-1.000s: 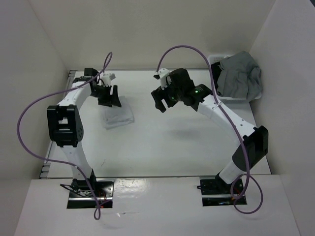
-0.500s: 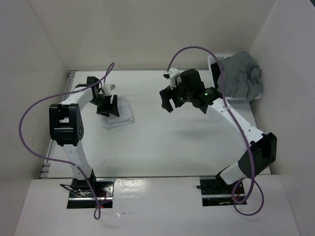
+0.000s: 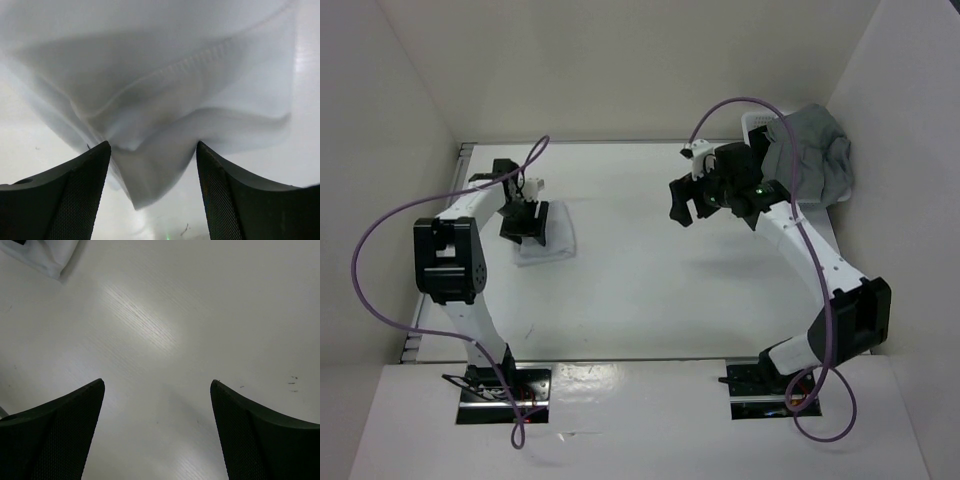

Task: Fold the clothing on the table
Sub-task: Fold the skirt

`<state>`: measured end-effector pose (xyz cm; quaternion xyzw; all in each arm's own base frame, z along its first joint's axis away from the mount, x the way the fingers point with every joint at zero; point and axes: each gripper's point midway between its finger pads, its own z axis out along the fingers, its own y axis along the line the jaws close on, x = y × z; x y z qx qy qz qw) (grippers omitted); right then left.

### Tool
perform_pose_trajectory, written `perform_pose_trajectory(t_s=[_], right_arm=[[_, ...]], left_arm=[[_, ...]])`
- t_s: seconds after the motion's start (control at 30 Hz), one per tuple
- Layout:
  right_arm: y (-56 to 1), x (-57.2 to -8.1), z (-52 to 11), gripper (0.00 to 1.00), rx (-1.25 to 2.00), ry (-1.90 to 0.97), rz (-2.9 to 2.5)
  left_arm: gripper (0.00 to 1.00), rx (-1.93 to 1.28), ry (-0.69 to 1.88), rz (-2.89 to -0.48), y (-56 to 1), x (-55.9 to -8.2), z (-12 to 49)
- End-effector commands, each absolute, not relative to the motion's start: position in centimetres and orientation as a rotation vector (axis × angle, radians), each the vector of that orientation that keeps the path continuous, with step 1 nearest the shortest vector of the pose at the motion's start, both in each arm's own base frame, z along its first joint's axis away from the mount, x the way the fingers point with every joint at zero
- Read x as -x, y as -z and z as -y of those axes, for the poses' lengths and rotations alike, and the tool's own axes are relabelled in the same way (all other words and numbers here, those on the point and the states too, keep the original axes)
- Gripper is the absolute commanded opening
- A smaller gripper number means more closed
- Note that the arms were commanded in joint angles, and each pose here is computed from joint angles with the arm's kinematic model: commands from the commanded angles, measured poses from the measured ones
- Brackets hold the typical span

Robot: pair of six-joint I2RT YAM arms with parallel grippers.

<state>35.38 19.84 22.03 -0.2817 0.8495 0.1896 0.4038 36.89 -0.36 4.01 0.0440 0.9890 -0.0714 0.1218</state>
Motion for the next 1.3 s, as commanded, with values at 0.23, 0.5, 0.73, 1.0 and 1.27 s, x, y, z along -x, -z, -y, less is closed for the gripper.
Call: perform_pose_trajectory(t_s=[0.23, 0.5, 0.73, 1.0, 1.27], right_arm=[[-25.8, -35.5, -18.0, 0.92, 0.665, -0.523, -2.002], [-24.9, -35.7, -18.3, 0.92, 0.687, -0.541, -2.013], [-24.6, -35.7, -18.5, 0.92, 0.701, -0.547, -2.016], [-24.3, -35.7, -18.7, 0.93, 0.708, -0.561, -2.022], [-24.6, -35.3, -18.5, 0.99, 0.708, -0.56, -2.011]], left_arm=[[0.75, -0.211, 0.345, -2.726, -11.5, -37.1, 2.2], [0.76, -0.192, 0.205, -2.652, -11.9, -39.5, 1.7], [0.76, -0.191, 0.059, -2.669, -8.7, -42.3, 1.5], [0.76, -0.274, -0.072, -2.757, -4.3, -42.5, 2.5], [0.76, -0.406, 0.016, -2.82, -1.9, -41.2, 6.1]])
